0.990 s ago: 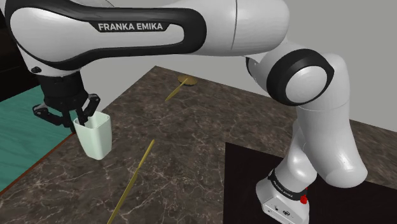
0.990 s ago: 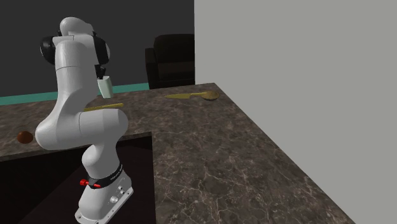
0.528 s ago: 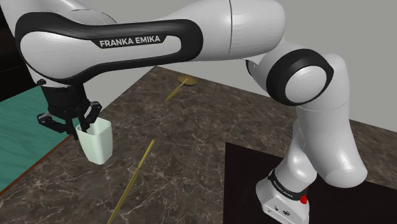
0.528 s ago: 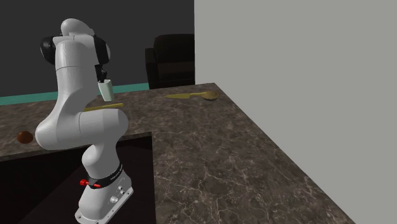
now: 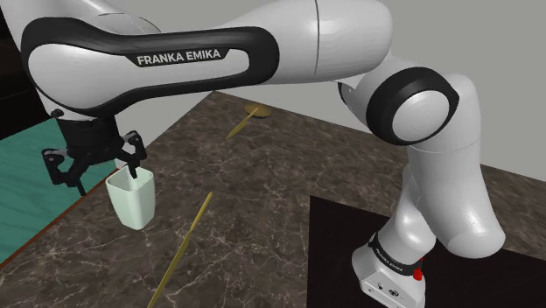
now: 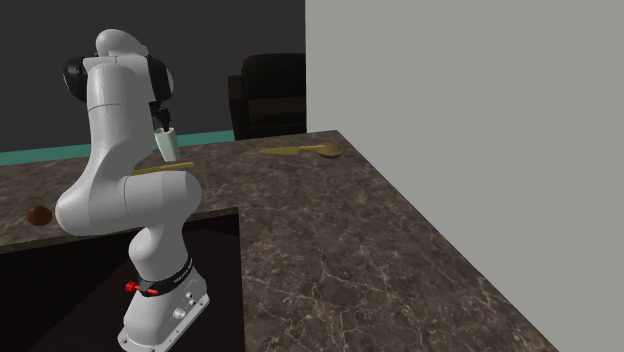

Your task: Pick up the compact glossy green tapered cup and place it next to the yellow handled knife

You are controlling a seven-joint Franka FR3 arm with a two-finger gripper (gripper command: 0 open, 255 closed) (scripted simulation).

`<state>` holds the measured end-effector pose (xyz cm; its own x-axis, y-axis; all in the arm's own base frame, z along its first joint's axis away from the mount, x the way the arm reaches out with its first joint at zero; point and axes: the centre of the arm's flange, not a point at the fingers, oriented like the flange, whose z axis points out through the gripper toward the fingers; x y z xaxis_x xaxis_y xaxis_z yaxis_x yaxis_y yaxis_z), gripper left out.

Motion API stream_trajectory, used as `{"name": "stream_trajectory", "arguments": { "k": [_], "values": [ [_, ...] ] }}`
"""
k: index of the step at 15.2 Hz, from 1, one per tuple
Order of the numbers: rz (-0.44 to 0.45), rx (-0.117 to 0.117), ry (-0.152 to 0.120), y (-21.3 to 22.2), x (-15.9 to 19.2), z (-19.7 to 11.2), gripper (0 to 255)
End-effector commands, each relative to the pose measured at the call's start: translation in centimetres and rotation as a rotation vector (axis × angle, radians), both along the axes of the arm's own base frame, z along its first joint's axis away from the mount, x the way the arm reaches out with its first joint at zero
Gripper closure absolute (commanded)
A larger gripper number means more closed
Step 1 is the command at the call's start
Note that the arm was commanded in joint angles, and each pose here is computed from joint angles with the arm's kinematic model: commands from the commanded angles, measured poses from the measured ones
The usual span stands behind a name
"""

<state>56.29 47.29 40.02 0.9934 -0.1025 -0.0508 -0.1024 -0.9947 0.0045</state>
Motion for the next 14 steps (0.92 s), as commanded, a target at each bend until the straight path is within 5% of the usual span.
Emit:
{"name": "stream_trajectory", "arguments": {
  "k": [1, 6, 14],
  "values": [
    [0.000, 0.000, 0.000, 0.0, 0.0, 0.0, 0],
    [0.000, 0.000, 0.000, 0.0, 0.3, 5.0, 0],
    [0.000, 0.000, 0.000, 0.0, 0.3, 5.0, 0]
  ]
}}
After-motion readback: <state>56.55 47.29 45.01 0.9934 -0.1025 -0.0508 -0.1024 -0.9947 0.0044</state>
